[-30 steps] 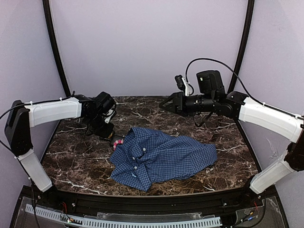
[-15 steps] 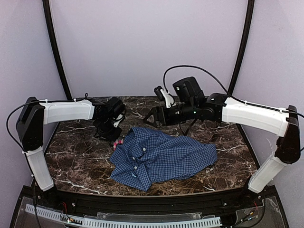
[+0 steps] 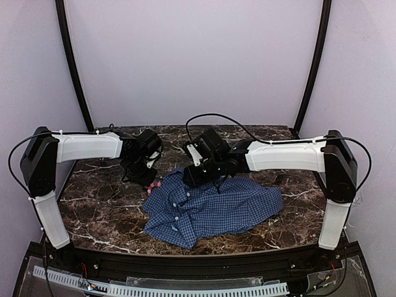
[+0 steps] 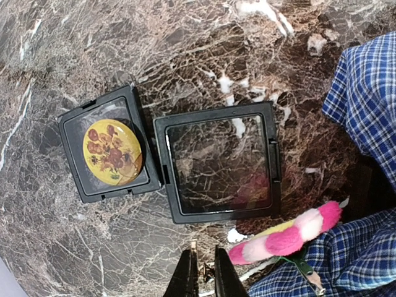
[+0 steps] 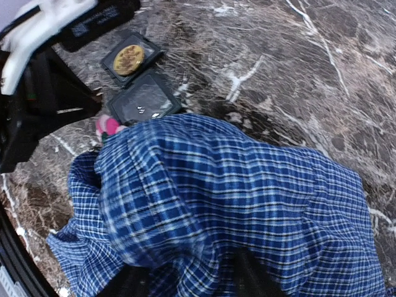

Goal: Remove the brooch from the garment

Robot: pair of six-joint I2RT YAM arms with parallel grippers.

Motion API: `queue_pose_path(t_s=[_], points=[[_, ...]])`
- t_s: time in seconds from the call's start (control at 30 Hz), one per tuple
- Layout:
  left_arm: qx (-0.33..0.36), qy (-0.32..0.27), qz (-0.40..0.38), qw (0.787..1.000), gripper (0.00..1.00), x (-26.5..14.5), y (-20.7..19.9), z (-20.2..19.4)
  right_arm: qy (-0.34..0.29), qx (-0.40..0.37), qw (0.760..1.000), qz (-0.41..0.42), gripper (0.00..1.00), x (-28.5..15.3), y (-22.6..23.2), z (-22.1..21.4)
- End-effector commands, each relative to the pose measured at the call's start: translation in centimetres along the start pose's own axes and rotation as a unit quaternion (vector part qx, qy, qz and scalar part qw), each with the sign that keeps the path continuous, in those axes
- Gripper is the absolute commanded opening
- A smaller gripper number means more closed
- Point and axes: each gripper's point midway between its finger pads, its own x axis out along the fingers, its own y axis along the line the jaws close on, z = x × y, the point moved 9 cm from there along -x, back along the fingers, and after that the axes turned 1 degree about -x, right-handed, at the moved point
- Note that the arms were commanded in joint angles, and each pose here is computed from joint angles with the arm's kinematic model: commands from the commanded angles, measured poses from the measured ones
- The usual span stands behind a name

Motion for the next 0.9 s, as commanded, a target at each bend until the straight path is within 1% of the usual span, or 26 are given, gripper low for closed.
queue_pose_path(t_s=[0.0, 0.03, 0.07, 0.23, 0.37, 0.53, 0.73, 0.87], points=[[-0.01, -0.026, 0.001, 1.0, 0.01, -1.4, 0.3, 0.3, -0.021, 0.029, 0.996, -0.078, 0.2, -0.9, -1.6, 0.6], [-0.01, -0.026, 0.001, 1.0, 0.01, -1.3, 0.3, 0.5, -0.022, 0.043, 0.995, -0.088, 0.08, -1.3, -2.3, 0.4], [-0.009, -0.025, 0.001, 1.0, 0.01, -1.2, 0.3, 0.6, -0.021, 0.056, 0.993, -0.097, 0.0, -1.7, -3.1, 0.1], [-0.002, -0.022, 0.014, 1.0, 0.01, -0.5, 0.3, 1.1, -0.025, 0.107, 0.982, -0.156, 0.0, -5.2, -7.3, -1.3], [0.002, -0.023, 0.023, 0.999, 0.01, -0.2, 0.2, 1.6, -0.026, 0.131, 0.975, -0.178, 0.0, -7.5, -9.5, -2.5], [0.007, -0.031, 0.03, 0.999, 0.01, 0.3, 0.1, 2.7, -0.027, 0.147, 0.974, -0.17, 0.0, -8.7, -9.7, -3.0], [0.016, -0.017, 0.045, 0.999, 0.01, 1.8, -0.1, 3.1, -0.04, 0.165, 0.975, -0.146, 0.0, -9.0, -9.2, -2.4], [0.022, -0.008, 0.052, 0.998, 0.01, 2.6, -0.2, 3.1, -0.044, 0.168, 0.974, -0.144, 0.0, -9.1, -9.2, -2.2]])
